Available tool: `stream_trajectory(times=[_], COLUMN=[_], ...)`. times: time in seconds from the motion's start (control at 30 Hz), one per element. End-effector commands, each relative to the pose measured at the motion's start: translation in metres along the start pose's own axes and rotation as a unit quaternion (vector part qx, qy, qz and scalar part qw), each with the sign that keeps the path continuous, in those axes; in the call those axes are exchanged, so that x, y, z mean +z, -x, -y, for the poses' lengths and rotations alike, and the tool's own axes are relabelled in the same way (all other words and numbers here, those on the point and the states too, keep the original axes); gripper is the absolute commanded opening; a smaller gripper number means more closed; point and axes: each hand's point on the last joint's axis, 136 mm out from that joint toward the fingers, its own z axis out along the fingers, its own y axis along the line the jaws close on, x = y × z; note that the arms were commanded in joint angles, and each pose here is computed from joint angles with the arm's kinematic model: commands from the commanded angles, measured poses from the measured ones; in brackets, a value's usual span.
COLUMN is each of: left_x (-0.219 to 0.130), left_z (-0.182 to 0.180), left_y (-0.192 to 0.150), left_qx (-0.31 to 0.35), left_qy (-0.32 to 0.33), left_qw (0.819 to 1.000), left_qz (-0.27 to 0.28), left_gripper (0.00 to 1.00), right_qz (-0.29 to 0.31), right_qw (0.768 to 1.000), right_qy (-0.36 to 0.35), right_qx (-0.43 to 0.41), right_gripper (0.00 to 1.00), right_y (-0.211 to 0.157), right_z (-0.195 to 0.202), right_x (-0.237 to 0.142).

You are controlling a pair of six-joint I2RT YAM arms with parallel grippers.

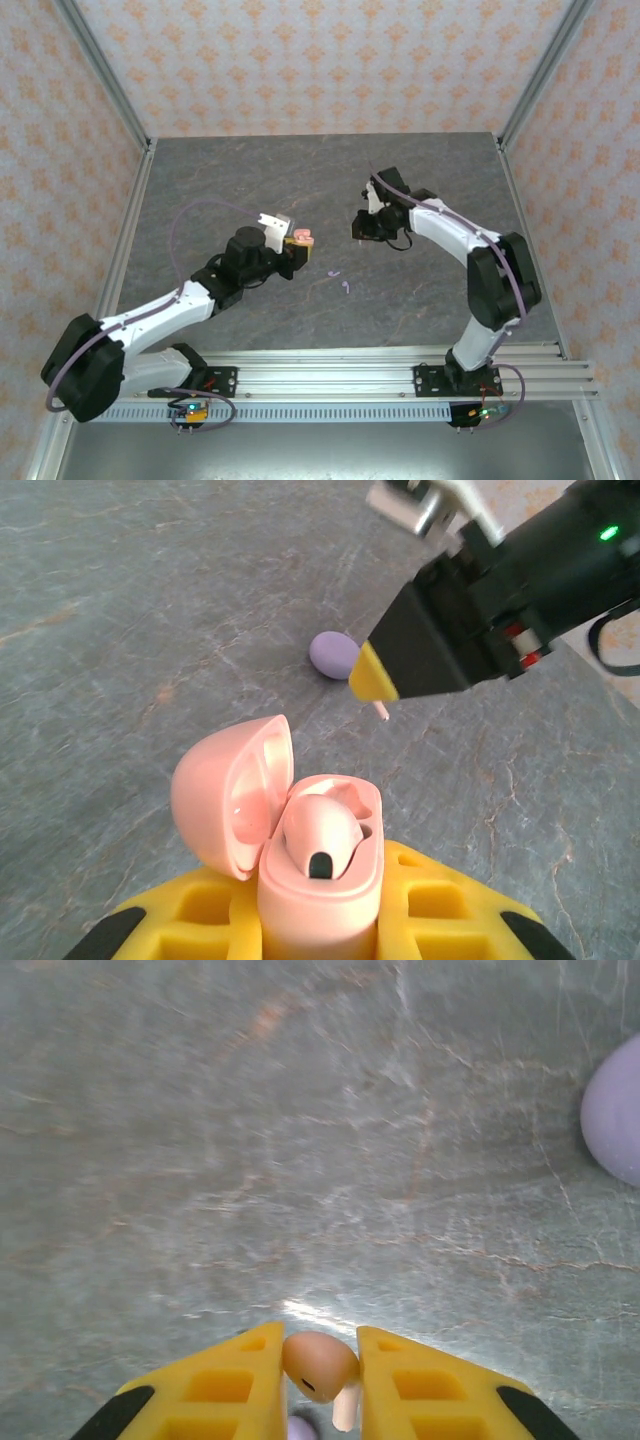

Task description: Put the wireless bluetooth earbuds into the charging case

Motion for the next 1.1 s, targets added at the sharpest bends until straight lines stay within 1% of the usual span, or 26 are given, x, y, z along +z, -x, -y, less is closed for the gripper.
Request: stream_trajectory(times=[0.0,0.3,0.4,0.6,0.8,1.07], left_x=[0.008,0.033,0.037,0.044,0.047,0.050], left_z=[0.011,0.019,0.024,0.044,0.059,0.077], left_y=[0.017,0.016,0.019,0.026,0.037,0.051], left_qx=[0.003,-0.010,-0.017,-0.011,-0.013,-0.013], left_qy=[-0.040,-0.082,-0.097,-0.135,-0.161,-0.187], left_qw=[0.998,0.995,0.993,0.987,0.982,0.975], left_qz=[0.047,0.058,0.069,0.081,0.102,0.121], left_gripper=[0.07,0.06,0.05,0.04,0.04,0.04], right_qz=[0.038,0.099,0.122,0.149,0.167,0.172], right_qw=[0.998,0.986,0.981,0.972,0.965,0.960], right_qy=[0.053,0.126,0.145,0.171,0.188,0.201], right_qx=[-0.007,-0.037,-0.049,-0.065,-0.080,-0.094], right_gripper=[0.22,0.22,0.22,0.22,0.22,0.23], right_y=[0.009,0.014,0.015,0.016,0.015,0.011], right_z=[-0.025,-0.061,-0.070,-0.086,-0.101,-0.115], right_x=[-0.026,-0.075,-0.090,-0.110,-0.124,-0.131])
